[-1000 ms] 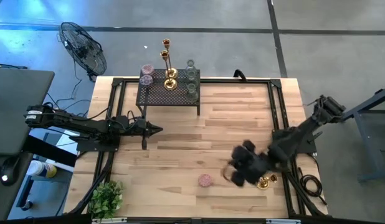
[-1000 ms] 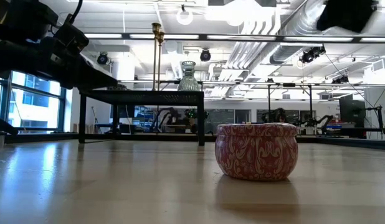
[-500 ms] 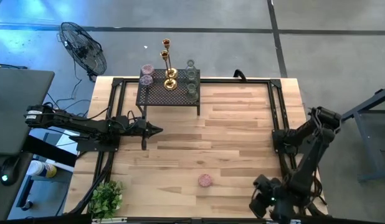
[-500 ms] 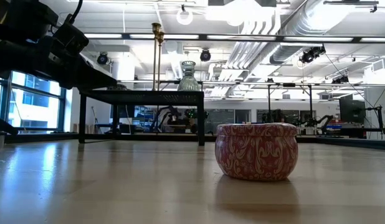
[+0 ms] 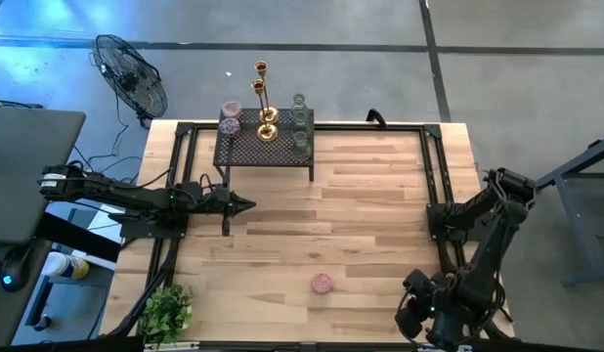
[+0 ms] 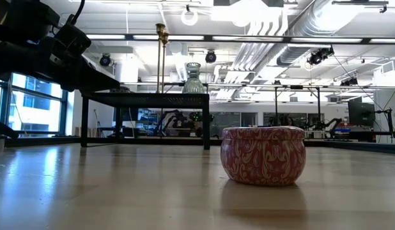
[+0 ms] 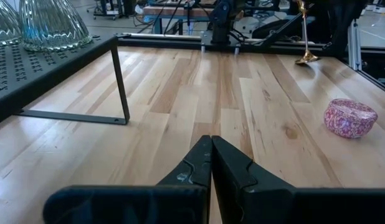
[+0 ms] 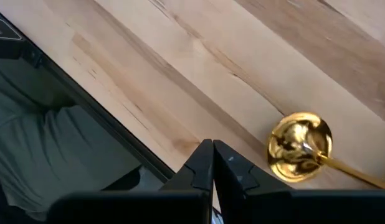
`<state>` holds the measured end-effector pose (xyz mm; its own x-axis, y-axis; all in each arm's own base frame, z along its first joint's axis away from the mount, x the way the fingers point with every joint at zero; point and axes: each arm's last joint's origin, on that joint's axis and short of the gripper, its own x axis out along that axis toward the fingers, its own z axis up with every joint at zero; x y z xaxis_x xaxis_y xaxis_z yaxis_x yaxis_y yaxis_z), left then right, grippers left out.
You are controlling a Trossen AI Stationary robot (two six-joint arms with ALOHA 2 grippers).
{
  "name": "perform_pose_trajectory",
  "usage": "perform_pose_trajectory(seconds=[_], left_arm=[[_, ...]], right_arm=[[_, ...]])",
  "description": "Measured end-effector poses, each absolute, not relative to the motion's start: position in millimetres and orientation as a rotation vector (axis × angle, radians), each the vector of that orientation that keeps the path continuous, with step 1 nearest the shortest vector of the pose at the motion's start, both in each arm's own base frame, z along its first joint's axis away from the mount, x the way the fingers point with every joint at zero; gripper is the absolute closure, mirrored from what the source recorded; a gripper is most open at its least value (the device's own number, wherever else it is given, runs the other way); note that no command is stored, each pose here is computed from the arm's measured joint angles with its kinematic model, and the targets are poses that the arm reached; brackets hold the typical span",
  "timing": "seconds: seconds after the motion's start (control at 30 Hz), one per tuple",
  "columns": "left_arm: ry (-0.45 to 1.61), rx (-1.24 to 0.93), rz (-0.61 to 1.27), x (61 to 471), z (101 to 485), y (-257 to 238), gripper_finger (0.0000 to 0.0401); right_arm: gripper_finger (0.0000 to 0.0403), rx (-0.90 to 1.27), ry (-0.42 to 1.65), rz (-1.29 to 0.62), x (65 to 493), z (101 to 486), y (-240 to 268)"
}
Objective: Pick & Place candle stick holders
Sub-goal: Put the gold candle holder on the shelf aligned with the other gold candle holders
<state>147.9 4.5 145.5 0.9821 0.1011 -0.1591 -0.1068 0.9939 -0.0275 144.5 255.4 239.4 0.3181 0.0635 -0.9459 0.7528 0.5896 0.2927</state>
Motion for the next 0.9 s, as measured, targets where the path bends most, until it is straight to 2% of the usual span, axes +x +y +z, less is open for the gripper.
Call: perform_pose_trajectory(seconds=[0.57,0.9], left_arm=[[0.159,-0.043,0.106,147.9,145.4,4.5,0.0398],[0.159,-0.048,0.106,147.9,145.4,4.5,0.0398]], right_arm=[[0.0402,1.0,1.267,-0.405,152.2,249.0,263.6],[0.0403,1.061,1.214,-0.259,153.7,266.2,264.3]])
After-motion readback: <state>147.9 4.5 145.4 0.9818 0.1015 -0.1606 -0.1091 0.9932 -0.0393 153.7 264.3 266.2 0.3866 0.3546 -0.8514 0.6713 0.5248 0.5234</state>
